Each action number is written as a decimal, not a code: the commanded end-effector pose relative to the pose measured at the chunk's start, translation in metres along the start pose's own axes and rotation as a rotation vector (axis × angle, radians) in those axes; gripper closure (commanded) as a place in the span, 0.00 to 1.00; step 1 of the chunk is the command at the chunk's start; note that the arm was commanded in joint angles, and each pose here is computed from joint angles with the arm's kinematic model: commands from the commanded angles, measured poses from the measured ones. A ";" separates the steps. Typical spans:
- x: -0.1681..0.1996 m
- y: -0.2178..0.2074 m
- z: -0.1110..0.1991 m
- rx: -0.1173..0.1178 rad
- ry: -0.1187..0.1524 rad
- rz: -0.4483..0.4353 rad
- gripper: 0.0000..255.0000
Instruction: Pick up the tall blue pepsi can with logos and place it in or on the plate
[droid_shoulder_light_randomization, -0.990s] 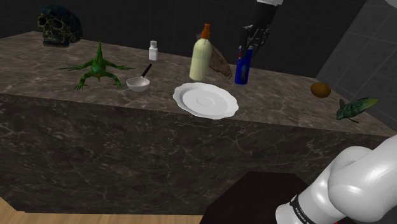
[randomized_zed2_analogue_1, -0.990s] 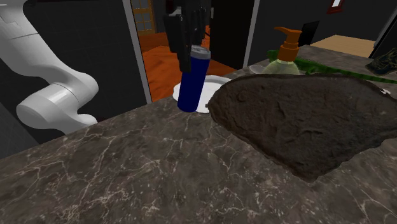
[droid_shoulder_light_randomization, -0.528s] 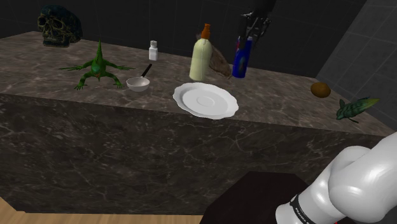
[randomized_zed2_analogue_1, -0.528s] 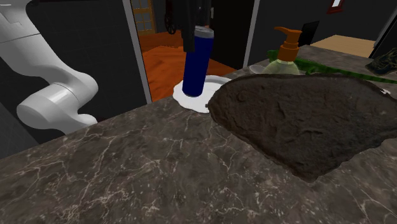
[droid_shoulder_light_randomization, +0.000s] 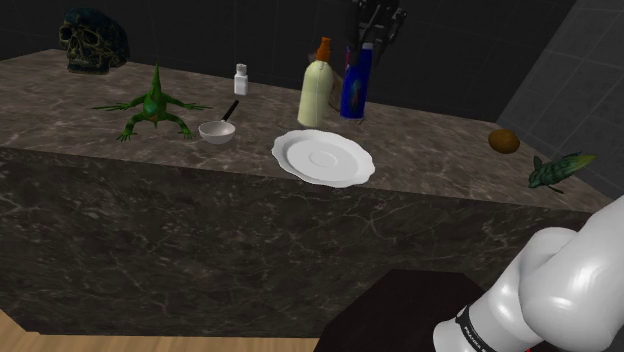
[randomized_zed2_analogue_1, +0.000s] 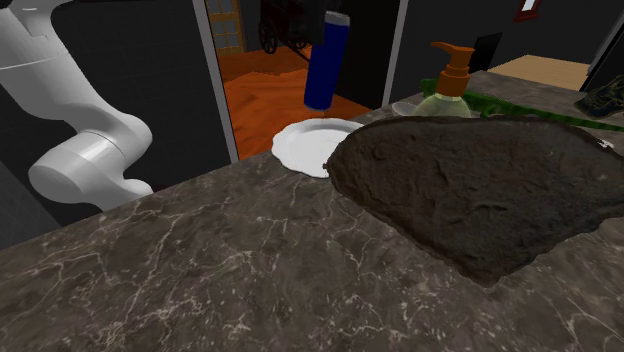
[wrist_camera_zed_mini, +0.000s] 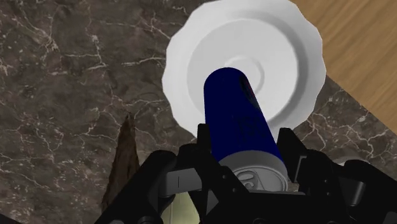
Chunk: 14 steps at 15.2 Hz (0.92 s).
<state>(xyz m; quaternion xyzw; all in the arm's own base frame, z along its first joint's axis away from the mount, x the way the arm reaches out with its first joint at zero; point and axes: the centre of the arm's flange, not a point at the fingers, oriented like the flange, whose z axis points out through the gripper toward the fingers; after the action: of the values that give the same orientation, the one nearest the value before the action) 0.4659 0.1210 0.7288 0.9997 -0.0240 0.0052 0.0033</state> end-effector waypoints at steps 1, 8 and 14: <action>-0.003 -0.026 -0.010 0.000 0.000 0.001 1.00; -0.004 -0.036 0.019 0.000 0.000 0.001 1.00; -0.004 -0.037 0.050 0.000 0.000 0.001 1.00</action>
<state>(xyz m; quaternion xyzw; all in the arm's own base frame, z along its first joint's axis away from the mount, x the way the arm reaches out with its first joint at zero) 0.4624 0.1565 0.6843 0.9997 -0.0247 0.0051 0.0033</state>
